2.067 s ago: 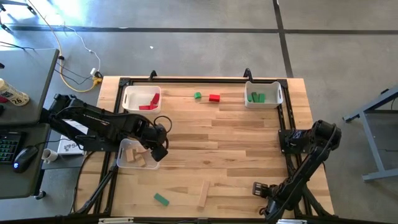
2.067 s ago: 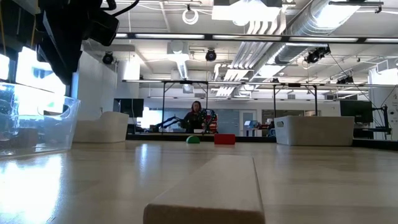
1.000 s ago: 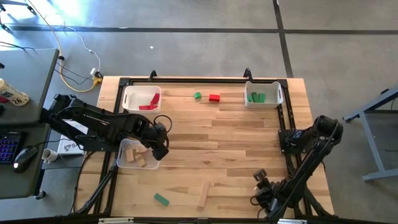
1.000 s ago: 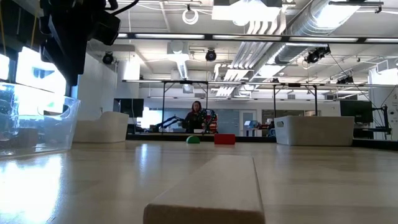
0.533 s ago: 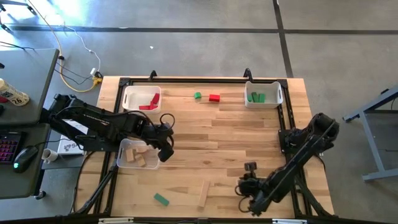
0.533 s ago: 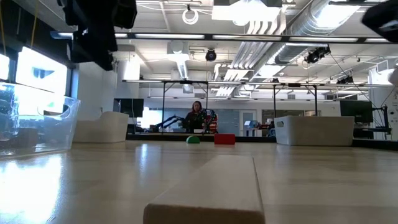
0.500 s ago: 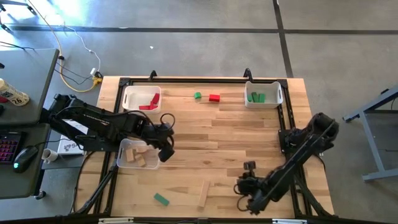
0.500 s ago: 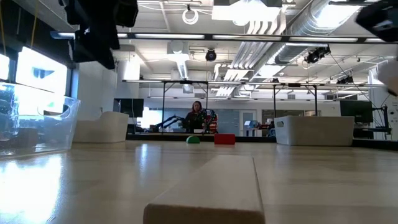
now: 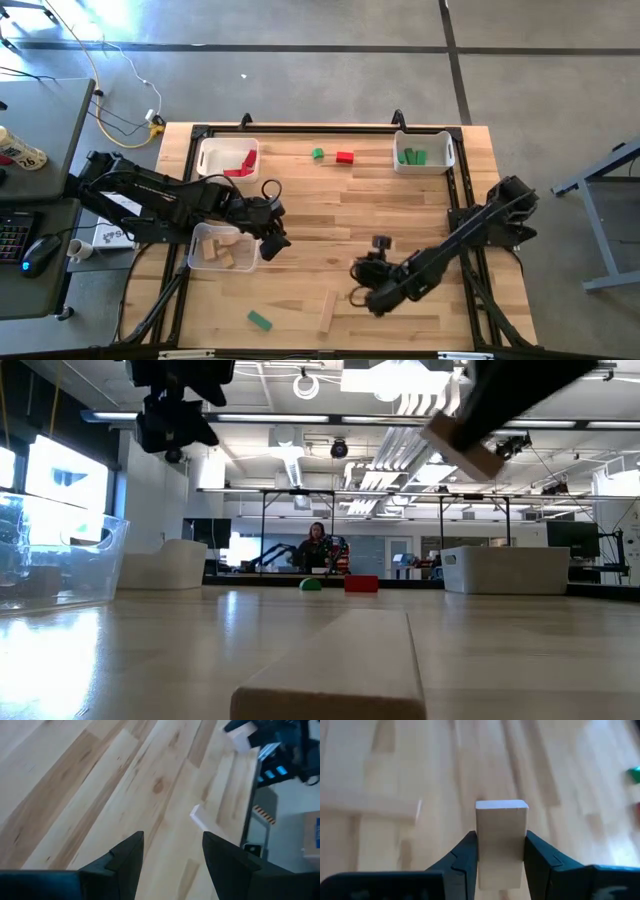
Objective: Sort & place blocks by color
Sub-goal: Put the cream rectangle into the transparent bin
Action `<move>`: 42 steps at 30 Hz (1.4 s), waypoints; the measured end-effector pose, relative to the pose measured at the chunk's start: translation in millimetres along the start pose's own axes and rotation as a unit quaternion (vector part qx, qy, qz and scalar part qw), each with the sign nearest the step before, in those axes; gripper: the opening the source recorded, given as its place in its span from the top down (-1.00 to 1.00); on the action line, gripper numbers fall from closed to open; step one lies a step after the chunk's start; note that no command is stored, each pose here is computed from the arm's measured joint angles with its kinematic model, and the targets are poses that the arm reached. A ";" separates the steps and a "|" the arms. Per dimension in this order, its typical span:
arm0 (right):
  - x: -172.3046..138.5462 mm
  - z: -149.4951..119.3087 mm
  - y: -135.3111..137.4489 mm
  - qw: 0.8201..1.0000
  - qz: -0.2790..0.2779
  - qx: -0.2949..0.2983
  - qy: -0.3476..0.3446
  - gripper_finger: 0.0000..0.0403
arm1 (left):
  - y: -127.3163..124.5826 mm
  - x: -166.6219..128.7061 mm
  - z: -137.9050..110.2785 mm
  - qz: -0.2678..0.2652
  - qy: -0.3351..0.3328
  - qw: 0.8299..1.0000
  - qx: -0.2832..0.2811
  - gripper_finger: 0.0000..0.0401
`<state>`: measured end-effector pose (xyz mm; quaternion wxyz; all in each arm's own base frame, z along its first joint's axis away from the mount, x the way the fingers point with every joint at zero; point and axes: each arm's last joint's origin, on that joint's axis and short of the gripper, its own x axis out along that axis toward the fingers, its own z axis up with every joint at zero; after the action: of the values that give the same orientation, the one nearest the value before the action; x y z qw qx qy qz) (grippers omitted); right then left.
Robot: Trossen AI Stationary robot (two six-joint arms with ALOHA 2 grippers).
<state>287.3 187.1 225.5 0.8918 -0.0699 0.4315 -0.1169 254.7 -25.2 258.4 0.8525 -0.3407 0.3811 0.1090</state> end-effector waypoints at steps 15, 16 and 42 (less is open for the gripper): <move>18.7 52.2 -37.6 0.993 -0.023 0.080 -0.084 0.52 | -7.4 -0.5 7.1 -0.035 -0.040 0.995 0.089 0.06; 19.1 53.9 -38.1 0.992 -0.021 0.085 -0.090 0.52 | -7.6 -0.6 7.3 -0.037 -0.041 0.994 0.094 0.06; 27.9 73.8 -58.7 0.975 -0.064 0.148 -0.154 0.50 | -12.3 -1.9 14.1 -0.058 -0.079 0.956 0.276 0.06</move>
<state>353.3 124.9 263.4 0.9387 0.0186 0.2614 -0.2241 267.1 -24.8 272.6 0.9456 -0.1036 0.3074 -0.0232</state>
